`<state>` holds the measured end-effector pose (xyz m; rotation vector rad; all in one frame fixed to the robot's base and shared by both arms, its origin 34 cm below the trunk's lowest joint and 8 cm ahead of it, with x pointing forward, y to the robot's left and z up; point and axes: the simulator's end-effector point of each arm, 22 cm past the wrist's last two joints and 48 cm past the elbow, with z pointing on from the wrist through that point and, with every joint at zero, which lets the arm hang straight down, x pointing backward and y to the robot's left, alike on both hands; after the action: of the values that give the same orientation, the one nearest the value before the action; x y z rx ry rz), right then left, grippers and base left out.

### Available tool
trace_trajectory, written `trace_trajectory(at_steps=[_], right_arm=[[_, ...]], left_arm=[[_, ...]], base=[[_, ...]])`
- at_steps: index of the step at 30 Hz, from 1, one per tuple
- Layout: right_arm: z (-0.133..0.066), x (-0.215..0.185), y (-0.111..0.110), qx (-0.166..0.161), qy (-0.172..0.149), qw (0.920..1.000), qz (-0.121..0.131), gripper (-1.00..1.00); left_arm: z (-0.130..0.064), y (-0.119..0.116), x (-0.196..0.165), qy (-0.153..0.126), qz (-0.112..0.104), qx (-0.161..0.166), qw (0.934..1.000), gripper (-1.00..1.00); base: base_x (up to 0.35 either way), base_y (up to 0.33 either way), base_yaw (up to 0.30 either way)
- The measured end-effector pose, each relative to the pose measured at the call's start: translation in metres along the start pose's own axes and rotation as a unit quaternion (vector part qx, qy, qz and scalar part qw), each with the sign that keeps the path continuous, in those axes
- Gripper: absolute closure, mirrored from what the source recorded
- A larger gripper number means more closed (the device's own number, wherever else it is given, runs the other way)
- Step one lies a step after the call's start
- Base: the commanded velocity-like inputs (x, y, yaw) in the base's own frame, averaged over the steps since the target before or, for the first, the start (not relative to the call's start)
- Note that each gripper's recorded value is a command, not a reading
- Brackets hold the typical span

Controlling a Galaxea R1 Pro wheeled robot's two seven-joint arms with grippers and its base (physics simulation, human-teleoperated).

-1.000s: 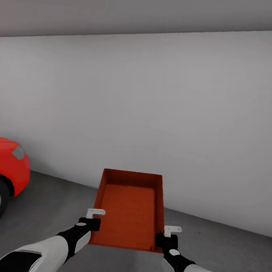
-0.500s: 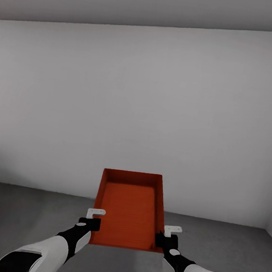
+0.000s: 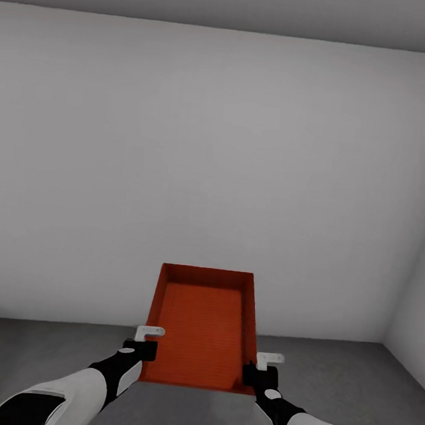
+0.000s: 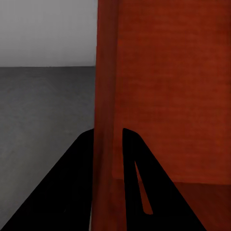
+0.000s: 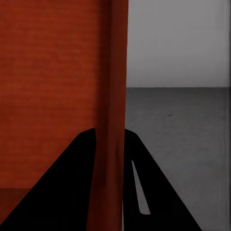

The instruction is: Move the two storage containers from the living room to the garage. In the garage, place one container on the floor and stack the other container on top of it (either order is fine).

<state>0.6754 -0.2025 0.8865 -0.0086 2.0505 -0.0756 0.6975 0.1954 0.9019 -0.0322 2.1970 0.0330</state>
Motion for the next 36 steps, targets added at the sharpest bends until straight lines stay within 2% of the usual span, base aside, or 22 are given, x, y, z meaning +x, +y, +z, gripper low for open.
trace_trajectory(at_steps=[18,36], right_arm=[[0.0002,-0.0003,0.0008,0.000,-0.001,1.0000,0.001,1.00],[-0.0002,-0.0002,0.0008,0.000,-0.001,1.0000,0.001,1.00]], left_arm=[[0.0005,0.0007,-0.0003,-0.001,0.000,0.001,1.0000,1.00],[0.0002,0.0007,-0.0003,-0.001,0.000,0.001,1.0000,1.00]], base=[[0.053,0.004,-0.013],[0.288,0.000,0.003]])
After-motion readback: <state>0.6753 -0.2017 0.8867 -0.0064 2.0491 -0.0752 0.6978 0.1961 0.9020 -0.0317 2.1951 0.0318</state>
